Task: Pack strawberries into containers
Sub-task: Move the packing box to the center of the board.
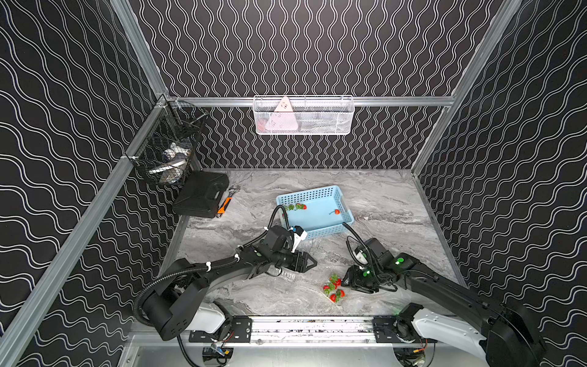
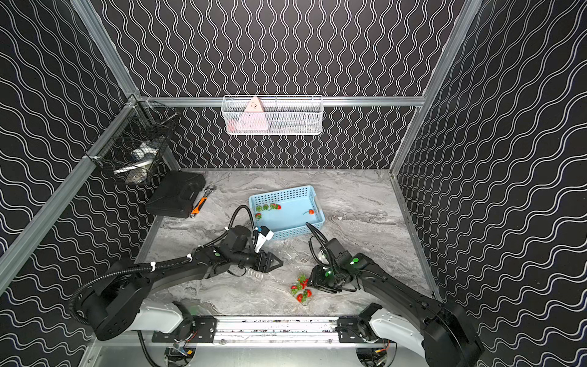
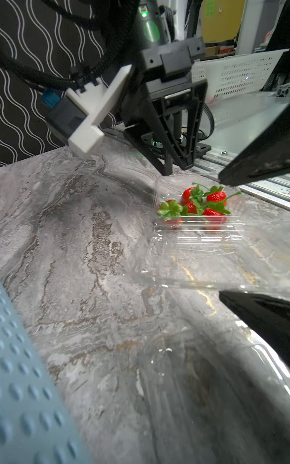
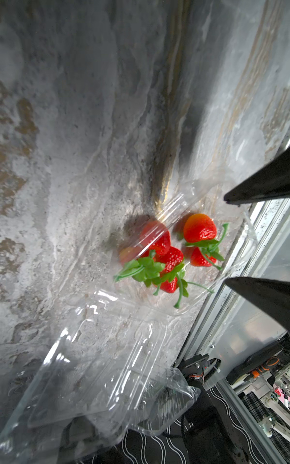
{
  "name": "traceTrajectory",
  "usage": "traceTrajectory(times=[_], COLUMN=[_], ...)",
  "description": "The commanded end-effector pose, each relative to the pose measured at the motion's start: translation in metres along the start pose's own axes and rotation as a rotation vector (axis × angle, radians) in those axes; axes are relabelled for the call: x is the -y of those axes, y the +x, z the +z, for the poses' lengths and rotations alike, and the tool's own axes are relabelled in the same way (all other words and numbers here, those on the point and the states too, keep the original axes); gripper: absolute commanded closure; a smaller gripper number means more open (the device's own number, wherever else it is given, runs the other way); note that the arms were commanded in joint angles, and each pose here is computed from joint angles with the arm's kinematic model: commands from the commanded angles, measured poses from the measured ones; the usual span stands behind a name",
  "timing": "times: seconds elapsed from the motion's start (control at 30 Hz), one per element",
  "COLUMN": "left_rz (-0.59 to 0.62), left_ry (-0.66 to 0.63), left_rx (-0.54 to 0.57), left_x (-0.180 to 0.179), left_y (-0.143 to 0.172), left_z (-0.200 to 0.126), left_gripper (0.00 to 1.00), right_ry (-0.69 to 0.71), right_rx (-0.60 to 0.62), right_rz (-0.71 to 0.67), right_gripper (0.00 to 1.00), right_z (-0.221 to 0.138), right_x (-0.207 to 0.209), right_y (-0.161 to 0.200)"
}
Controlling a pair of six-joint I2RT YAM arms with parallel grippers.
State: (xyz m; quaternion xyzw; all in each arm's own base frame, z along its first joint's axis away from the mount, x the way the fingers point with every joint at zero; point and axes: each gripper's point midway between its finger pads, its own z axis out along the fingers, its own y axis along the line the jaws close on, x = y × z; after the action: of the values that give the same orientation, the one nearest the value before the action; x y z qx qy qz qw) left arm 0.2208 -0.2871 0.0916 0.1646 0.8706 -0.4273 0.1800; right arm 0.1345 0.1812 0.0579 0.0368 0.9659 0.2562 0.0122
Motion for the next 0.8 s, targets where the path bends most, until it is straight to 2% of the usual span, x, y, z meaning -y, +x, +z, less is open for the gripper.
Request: traceTrajectory(times=[0.0, 0.3, 0.47, 0.63, 0.77], left_rz=[0.018, 0.077, 0.086, 0.115, 0.15], left_ry=[0.065, 0.113, 0.14, 0.16, 0.161], left_rx=[0.026, 0.041, 0.016, 0.003, -0.011], left_x=[0.019, 0.055, 0.07, 0.087, 0.1], left_y=[-0.005, -0.01, 0.006, 0.018, 0.023], left_z=[0.003, 0.006, 0.023, 0.034, 0.037], left_gripper=[0.29, 0.29, 0.29, 0.29, 0.29], right_ry=[-0.023, -0.036, -0.028, 0.026, 0.011], right_rx=[0.008, 0.013, 0.03, 0.113, 0.243], right_rz=[-0.003, -0.004, 0.009, 0.043, 0.127], right_gripper=[0.51, 0.51, 0.51, 0.48, 0.45], right_z=[0.001, 0.001, 0.0, -0.019, -0.048], right_x=[-0.005, -0.008, -0.005, 0.001, 0.005], right_y=[-0.003, -0.004, -0.005, -0.014, -0.02])
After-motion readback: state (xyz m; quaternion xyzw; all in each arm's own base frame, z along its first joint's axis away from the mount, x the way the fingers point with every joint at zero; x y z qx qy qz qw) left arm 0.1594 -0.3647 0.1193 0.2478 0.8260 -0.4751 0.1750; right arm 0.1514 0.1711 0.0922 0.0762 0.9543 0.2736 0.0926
